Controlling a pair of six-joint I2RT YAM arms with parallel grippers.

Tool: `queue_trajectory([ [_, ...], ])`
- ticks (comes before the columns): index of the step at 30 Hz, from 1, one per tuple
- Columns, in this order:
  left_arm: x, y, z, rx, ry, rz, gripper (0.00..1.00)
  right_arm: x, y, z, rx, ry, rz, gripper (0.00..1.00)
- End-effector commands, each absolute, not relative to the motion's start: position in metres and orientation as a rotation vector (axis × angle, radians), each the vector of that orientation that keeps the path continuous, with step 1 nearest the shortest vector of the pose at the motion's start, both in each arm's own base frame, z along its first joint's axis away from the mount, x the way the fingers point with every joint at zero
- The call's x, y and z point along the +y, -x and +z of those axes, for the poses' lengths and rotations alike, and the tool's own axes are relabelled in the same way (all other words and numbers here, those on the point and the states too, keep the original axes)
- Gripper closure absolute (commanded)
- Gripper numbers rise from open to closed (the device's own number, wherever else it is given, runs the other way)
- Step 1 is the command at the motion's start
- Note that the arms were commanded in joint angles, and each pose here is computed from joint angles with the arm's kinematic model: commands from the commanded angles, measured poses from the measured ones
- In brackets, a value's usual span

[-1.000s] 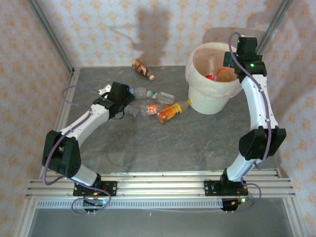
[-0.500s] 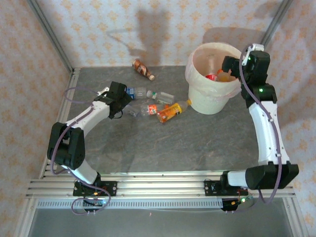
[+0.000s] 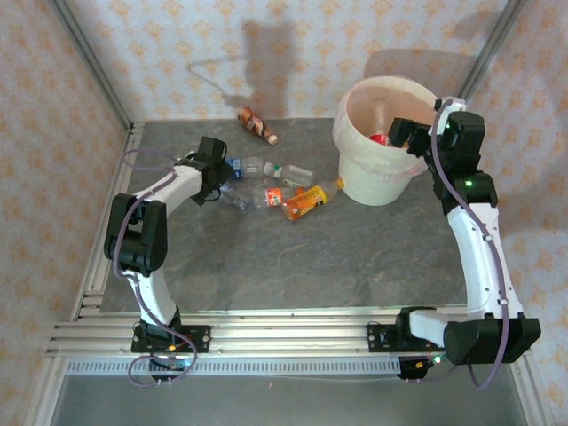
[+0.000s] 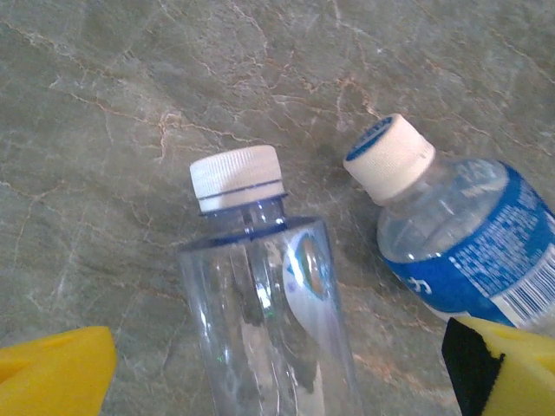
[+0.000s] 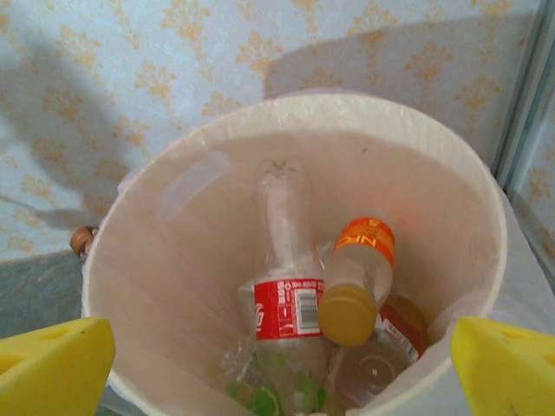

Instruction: Put the plastic bottles in the bin

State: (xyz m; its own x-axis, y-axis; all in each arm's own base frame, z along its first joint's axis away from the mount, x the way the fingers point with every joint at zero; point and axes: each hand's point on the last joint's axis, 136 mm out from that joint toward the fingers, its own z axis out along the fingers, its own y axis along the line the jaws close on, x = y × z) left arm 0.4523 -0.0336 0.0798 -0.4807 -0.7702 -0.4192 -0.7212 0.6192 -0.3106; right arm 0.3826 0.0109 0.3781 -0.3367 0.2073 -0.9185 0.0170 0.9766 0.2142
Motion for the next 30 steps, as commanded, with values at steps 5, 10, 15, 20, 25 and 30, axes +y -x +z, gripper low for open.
queue_trajectory([
  [5, -0.028, -0.47, 0.065, 2.345, 1.207, -0.112, 0.05, 0.012, -0.369, 0.386, 1.872, -0.171, 0.207, 0.01],
  [10, -0.026, -0.471, 0.051, 2.346, 1.263, -0.11, 0.1, 0.01, -0.367, 0.387, 1.875, -0.172, 0.187, 0.01],
  [15, -0.029, -0.464, 0.03, 2.347, 1.295, -0.147, 0.17, 0.007, -0.367, 0.383, 1.886, -0.183, 0.173, 0.01],
  [20, -0.029, -0.455, 0.013, 2.387, 1.3, -0.128, 0.24, 0.009, -0.369, 0.379, 1.899, -0.18, 0.181, 0.01],
  [25, -0.034, -0.455, 0.008, 2.399, 1.263, -0.178, 0.36, 0.008, -0.371, 0.379, 1.884, -0.194, 0.188, 0.01],
  [30, -0.033, -0.454, 0.014, 2.403, 1.21, -0.169, 0.49, 0.008, -0.373, 0.381, 1.875, -0.216, 0.206, 0.01],
])
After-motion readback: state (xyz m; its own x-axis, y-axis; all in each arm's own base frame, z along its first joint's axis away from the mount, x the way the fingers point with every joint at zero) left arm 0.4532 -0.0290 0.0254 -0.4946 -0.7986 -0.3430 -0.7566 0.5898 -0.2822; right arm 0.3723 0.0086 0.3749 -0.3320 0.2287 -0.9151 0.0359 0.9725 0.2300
